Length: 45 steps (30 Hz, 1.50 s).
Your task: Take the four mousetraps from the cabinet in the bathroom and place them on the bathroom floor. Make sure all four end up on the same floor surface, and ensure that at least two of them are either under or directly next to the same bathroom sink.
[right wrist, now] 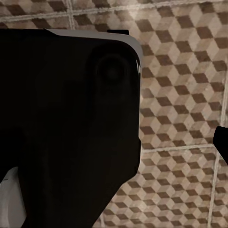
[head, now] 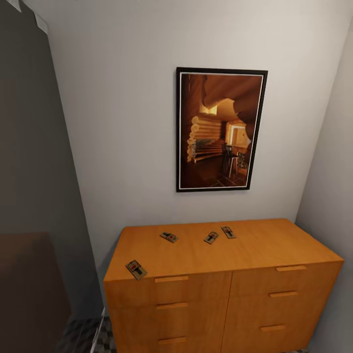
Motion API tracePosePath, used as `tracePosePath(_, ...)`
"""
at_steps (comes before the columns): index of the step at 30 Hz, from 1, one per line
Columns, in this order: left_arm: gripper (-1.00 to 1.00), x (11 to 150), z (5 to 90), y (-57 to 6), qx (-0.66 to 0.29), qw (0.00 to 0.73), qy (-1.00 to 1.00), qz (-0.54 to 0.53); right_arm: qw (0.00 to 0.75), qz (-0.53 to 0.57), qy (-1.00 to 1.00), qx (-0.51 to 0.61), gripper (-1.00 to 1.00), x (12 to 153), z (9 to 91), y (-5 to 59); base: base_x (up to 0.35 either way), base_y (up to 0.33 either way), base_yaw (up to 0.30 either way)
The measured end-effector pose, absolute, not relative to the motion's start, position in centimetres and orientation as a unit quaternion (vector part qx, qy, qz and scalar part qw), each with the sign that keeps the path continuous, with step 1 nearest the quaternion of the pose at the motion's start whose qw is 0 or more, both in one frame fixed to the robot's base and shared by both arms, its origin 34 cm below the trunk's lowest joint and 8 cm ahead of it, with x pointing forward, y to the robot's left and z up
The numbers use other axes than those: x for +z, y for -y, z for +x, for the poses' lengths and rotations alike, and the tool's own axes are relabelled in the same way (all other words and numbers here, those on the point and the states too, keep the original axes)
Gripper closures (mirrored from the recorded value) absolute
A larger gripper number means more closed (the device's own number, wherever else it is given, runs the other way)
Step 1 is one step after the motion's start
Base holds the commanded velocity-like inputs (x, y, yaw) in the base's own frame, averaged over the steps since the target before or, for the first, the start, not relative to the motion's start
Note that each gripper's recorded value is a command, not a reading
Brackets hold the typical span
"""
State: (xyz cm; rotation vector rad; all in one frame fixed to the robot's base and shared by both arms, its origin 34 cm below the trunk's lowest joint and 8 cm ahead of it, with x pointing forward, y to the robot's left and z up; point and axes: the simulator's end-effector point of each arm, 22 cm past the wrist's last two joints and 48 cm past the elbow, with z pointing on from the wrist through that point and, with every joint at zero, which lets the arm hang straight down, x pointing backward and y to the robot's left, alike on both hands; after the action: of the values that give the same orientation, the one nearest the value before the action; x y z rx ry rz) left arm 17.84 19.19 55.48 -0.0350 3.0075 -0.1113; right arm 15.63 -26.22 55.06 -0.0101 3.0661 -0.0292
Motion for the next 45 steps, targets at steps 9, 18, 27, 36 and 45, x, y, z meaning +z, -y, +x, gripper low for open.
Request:
tracePosePath(9,-1.0,56.5,17.6,-19.2,-0.037,0.066,-0.997,-0.012,0.038,-0.003,-0.999,-0.01,-1.0,56.1,15.5,26.2,0.0,0.0,0.0)
tracePosePath(18,-1.0,57.5,17.4,-19.2,-0.037,0.066,-0.997,-0.012,0.038,-0.003,-0.999,-0.009,-1.0,57.1,15.2,26.2,0.0,0.0,0.0)
tracePosePath(27,-1.0,58.4,17.1,-19.2,-0.037,0.066,-0.997,-0.012,0.037,-0.003,-0.999,-0.01,-1.0,58.0,14.9,26.3,0.0,0.0,0.0)
tracePosePath(36,-1.0,59.3,16.8,-19.2,-0.037,0.065,-0.997,-0.012,0.037,-0.003,-0.999,-0.01,-1.0,58.9,14.6,26.3,0.0,0.0,0.0)
tracePosePath(45,-1.0,60.1,16.5,-19.2,-0.037,0.065,-0.997,-0.012,0.038,-0.003,-0.999,-0.01,-1.0,59.7,14.4,26.3,0.0,0.0,0.0)
